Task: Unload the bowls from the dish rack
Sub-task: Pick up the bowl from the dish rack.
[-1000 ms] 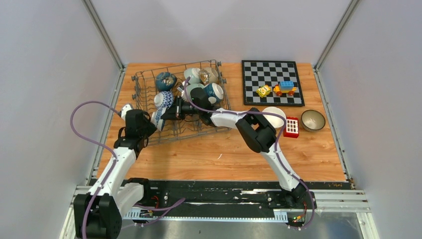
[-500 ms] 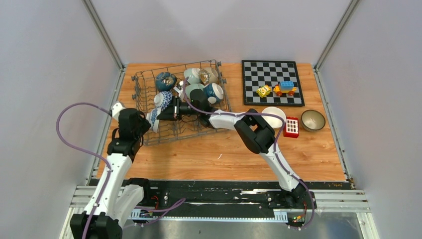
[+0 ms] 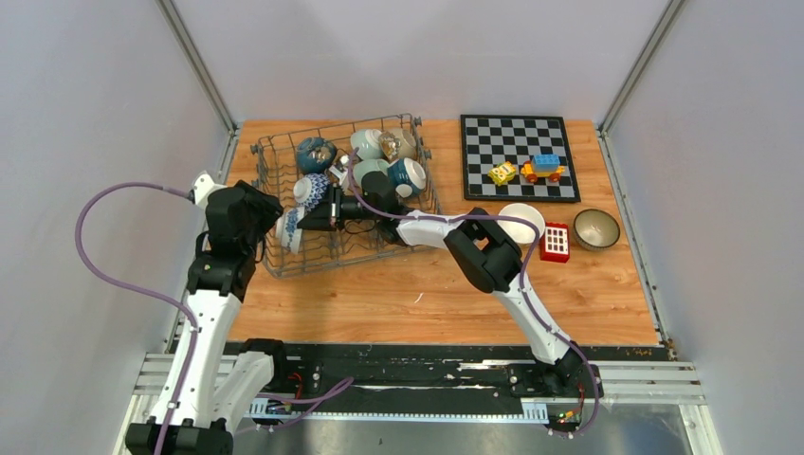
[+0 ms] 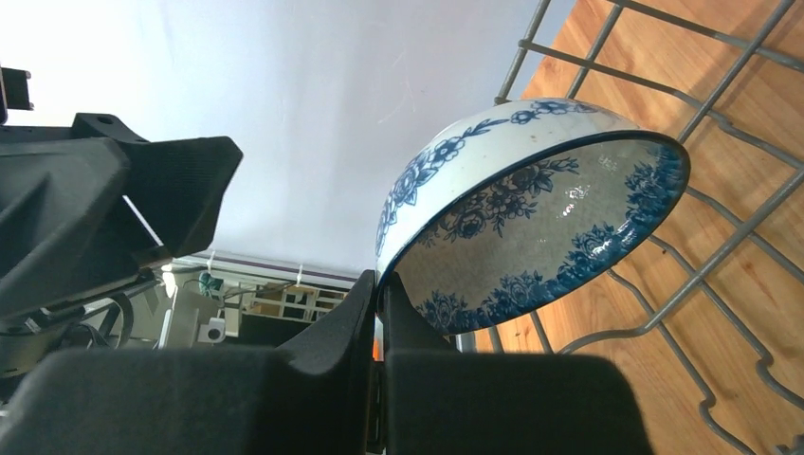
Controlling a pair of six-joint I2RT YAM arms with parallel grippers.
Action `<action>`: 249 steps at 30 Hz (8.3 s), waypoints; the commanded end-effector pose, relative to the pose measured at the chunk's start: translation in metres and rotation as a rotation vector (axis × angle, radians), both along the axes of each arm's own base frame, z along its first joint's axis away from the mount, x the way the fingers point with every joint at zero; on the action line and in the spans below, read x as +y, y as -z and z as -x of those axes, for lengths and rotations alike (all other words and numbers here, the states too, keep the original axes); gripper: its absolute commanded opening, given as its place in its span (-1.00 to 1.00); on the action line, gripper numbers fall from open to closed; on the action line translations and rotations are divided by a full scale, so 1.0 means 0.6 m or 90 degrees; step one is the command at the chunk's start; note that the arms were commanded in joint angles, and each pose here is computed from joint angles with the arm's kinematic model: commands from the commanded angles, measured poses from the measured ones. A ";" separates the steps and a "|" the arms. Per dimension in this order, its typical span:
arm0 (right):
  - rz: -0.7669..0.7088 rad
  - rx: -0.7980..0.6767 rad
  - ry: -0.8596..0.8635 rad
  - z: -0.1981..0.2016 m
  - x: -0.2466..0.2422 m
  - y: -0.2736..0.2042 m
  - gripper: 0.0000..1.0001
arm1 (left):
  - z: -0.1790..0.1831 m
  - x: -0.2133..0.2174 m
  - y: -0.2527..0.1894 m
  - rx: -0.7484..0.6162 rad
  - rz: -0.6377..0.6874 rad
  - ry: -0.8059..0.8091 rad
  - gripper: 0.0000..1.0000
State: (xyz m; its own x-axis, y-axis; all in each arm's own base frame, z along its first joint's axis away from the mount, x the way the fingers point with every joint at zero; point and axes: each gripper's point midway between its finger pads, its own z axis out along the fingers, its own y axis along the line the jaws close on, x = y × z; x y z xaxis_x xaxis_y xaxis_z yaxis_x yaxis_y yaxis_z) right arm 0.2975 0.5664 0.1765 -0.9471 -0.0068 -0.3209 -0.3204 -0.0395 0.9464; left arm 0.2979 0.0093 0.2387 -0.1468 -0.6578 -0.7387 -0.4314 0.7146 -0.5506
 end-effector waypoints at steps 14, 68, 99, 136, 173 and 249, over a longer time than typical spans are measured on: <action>-0.118 -0.104 -0.061 0.053 -0.017 -0.144 -1.00 | 0.010 0.000 -0.078 -0.017 -0.064 0.046 0.41; 0.352 -0.420 0.030 0.168 -0.413 -0.074 -1.00 | 0.048 -0.255 -0.031 0.024 0.053 0.482 1.00; 0.627 -0.785 -0.042 0.243 -0.476 0.011 -1.00 | 0.161 -0.353 0.092 0.129 0.090 0.651 1.00; 0.584 -1.245 -0.207 0.360 -0.454 -0.029 -1.00 | 0.185 -0.412 0.090 0.180 -0.249 0.877 1.00; 0.538 -1.270 -0.238 0.384 -0.443 -0.037 -1.00 | 0.191 -0.486 0.117 0.272 -0.429 1.053 -0.02; 0.512 -0.306 0.500 0.159 -0.510 -0.181 0.35 | 0.107 -0.326 0.034 0.155 0.108 0.363 -1.00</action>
